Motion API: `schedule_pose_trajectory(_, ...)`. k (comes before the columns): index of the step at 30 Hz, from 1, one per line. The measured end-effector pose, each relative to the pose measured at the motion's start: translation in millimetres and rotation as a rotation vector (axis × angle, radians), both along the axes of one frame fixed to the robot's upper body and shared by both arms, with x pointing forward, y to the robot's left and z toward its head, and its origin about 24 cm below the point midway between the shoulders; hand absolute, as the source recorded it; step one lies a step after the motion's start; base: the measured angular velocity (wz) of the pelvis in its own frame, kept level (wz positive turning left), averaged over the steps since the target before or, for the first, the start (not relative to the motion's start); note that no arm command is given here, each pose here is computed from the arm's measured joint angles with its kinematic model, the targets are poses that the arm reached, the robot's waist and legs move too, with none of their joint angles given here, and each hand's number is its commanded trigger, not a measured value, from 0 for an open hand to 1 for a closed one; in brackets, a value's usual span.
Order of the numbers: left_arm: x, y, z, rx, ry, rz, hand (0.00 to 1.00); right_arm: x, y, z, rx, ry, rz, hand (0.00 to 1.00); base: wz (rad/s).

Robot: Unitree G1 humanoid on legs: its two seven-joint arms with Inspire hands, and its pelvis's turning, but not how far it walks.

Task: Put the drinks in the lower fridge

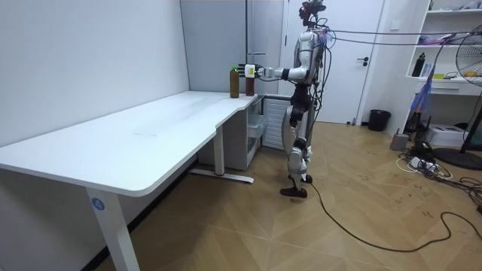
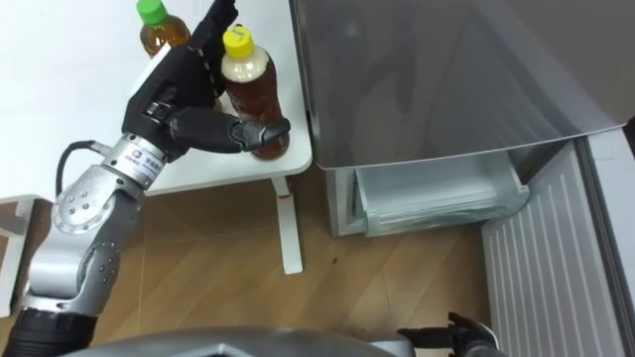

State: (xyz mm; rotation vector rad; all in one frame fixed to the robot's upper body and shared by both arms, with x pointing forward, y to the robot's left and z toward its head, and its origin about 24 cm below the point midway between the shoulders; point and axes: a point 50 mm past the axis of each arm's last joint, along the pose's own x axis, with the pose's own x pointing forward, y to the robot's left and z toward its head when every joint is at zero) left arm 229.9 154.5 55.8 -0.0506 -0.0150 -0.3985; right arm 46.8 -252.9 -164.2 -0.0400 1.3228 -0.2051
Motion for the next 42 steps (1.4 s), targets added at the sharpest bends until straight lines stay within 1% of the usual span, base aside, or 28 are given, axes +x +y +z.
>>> schedule_pose_trajectory(15, 0.0, -1.7, -1.0, 0.009, 0.006, 0.007, 0.0, -4.6, -3.0, -0.1, -0.055, 0.06, 0.115, 0.0, 0.0)
schedule_pose_trajectory(26, 0.4, -0.5, -2.3, 0.014, 0.012, 0.007, 0.0, -13.5, -5.3, -1.0, -0.096, 0.121, 0.147, 0.0, 0.0)
schedule_pose_trajectory(30, 5.5, 0.2, -4.0, 0.02, 0.019, 0.007, 0.0, -14.3, -6.4, -0.7, -0.11, 0.147, 0.214, 0.0, 0.0)
schedule_pose_trajectory(36, 5.7, 0.2, -5.1, 0.019, 0.024, 0.002, 0.0, -16.5, -5.3, -1.3, -0.119, 0.183, 0.304, 0.0, 0.0)
schedule_pose_trajectory(39, 5.8, 0.5, -7.4, 0.002, 0.037, 0.001, 0.0, -17.8, -4.8, -1.6, -0.118, 0.19, 0.31, 0.0, -0.01)
schedule_pose_trajectory(42, 6.1, 2.5, -16.3, -0.016, 0.079, 0.008, 0.0, -19.3, -4.4, -1.9, -0.117, 0.209, 0.313, 0.0, -0.05)
